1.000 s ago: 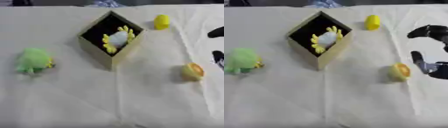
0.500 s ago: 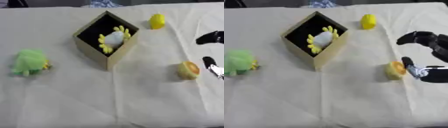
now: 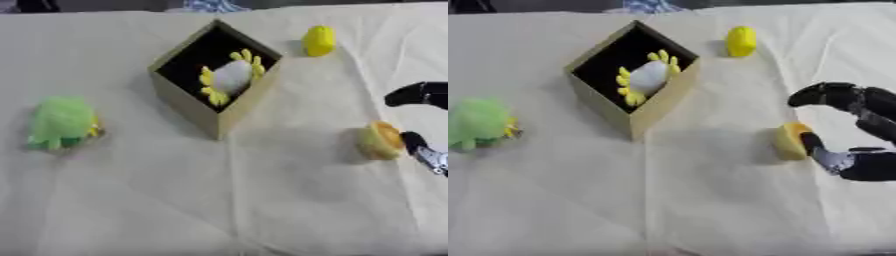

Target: Pick up objects on the table and place them in the box.

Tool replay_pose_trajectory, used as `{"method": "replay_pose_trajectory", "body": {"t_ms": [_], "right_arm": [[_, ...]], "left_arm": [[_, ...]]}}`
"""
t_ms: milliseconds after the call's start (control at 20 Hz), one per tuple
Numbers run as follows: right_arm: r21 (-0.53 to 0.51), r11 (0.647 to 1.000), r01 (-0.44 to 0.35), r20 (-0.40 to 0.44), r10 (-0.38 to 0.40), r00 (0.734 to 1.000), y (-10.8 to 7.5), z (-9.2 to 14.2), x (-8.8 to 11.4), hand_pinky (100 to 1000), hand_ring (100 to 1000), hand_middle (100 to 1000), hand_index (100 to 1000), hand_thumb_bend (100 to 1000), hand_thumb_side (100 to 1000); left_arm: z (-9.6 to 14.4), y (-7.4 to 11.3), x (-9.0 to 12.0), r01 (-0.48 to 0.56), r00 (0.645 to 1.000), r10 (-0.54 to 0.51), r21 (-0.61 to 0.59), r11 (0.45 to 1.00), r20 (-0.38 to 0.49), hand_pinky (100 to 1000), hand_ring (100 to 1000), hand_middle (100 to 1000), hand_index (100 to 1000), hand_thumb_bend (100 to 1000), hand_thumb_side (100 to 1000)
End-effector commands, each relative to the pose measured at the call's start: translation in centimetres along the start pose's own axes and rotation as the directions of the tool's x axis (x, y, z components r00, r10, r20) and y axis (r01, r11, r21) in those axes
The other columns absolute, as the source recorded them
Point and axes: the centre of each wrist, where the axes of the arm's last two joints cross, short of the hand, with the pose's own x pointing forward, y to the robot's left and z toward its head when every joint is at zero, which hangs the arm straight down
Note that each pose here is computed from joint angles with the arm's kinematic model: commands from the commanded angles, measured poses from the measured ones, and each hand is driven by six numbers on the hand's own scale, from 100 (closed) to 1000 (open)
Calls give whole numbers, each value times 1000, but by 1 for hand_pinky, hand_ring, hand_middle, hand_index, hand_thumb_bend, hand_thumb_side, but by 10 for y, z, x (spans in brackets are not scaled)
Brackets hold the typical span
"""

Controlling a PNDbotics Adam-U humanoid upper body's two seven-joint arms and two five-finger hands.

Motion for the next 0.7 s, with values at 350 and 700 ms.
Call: {"method": "replay_pose_trajectory", "body": {"t_ms": [350,700], "right_arm": [[-1,998,-69,-24,69,997,-10,1,3,919,898,859,907,100,534],[37,986,-163,-59,165,985,-11,1,3,920,900,854,925,100,100]], "left_arm": [[-10,2,9,-4,999,5,-1,1000,44,791,710,673,803,350,575],[-10,2,9,-8,999,8,-1,1000,41,791,710,672,803,347,577]]}}
